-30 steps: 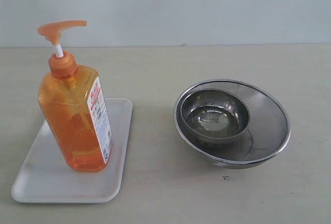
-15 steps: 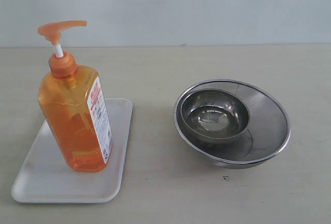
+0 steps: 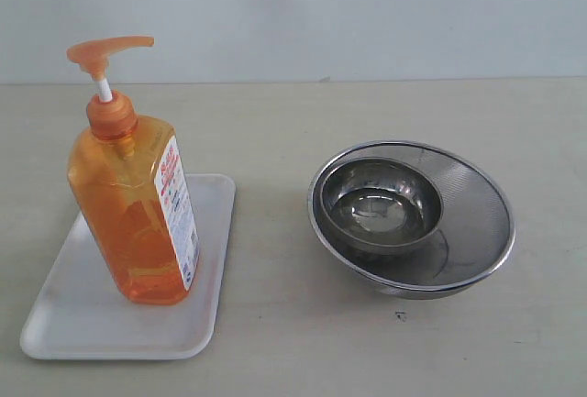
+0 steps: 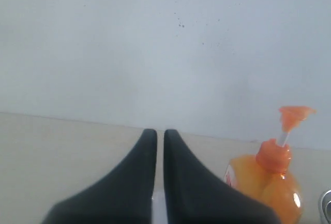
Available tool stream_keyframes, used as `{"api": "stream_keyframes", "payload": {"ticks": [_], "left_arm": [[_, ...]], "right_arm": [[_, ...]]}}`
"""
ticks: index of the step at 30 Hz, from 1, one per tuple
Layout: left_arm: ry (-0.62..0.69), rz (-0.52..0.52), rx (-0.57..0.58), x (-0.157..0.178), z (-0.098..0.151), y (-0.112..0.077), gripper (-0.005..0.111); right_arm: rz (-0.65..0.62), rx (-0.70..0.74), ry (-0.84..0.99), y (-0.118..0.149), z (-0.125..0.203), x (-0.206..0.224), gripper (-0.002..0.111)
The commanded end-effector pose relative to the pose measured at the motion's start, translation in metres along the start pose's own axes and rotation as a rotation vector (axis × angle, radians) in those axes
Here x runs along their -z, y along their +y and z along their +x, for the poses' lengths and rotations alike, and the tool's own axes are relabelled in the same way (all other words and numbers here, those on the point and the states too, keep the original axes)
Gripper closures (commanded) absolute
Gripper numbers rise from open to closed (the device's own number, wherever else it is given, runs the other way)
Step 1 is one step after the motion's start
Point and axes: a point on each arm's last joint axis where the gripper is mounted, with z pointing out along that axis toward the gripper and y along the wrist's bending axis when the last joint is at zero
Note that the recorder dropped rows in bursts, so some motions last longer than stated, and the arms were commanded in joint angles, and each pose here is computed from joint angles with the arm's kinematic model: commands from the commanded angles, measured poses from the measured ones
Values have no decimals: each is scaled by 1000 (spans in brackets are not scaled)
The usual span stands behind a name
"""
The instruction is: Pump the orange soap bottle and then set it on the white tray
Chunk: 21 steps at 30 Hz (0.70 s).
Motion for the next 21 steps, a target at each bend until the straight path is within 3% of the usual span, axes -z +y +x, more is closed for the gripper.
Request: {"api": "stream_keyframes", "payload": {"ticks": [1, 4, 11, 17, 21], "left_arm": [[-21, 10, 8, 2, -5, -1, 102], [-45, 23, 40, 2, -7, -2, 102], [-169, 122, 248, 4, -20, -10, 102], [-191, 125, 241, 4, -25, -10, 102], [-158, 121, 223, -5, -53, -14, 102]], "right_arm": [[5, 0, -8, 0, -1, 0, 108], [5, 0, -8, 0, -1, 0, 108], [5, 0, -8, 0, -1, 0, 108], [5, 0, -10, 0, -1, 0, 108], [5, 0, -10, 0, -1, 0, 108]]}}
